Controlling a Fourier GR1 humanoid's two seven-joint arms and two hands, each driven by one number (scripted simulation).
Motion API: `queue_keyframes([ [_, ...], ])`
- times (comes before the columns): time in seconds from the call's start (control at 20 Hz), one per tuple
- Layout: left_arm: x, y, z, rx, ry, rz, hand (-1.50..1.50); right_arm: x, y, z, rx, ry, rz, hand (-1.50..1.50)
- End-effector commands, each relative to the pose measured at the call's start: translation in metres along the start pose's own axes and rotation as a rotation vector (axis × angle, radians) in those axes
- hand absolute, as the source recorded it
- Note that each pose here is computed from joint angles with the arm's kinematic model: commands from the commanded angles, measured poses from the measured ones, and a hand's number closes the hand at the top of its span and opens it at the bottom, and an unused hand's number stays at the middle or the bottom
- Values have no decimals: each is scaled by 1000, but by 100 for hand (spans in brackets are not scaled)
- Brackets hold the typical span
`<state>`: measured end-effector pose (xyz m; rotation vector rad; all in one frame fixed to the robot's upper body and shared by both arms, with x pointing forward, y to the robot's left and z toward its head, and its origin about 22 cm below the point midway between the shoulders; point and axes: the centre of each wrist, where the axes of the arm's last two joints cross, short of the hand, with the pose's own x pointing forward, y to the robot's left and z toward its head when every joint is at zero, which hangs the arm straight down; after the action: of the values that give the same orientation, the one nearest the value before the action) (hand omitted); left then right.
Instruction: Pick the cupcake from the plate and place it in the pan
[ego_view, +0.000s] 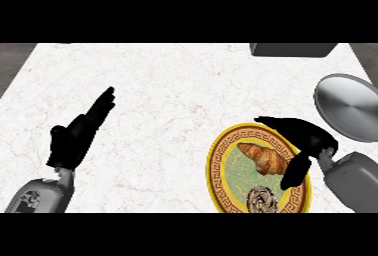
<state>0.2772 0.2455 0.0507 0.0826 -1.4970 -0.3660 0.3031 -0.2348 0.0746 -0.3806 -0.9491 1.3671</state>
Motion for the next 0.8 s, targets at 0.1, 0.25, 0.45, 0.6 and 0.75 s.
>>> queue_keyframes([
  [0.1, 5, 8, -4, -4, -3, -5, 0, 61, -8, -18, 266, 112, 209, -150],
  [0.25, -15, 0, 7, 14, -13, 9, 0, 85, 13, -16, 367, 91, 217, -150],
  [0.45, -3, 4, 5, 31, -5, 15, 0, 95, 19, -13, 395, 138, 231, -150],
  [0.6, 6, 12, 12, 9, -6, -11, 0, 107, 6, -5, 358, 178, 272, -150],
  [0.75, 3, 0, 7, 15, -7, -20, 0, 105, 25, -21, 361, 218, 279, -150],
])
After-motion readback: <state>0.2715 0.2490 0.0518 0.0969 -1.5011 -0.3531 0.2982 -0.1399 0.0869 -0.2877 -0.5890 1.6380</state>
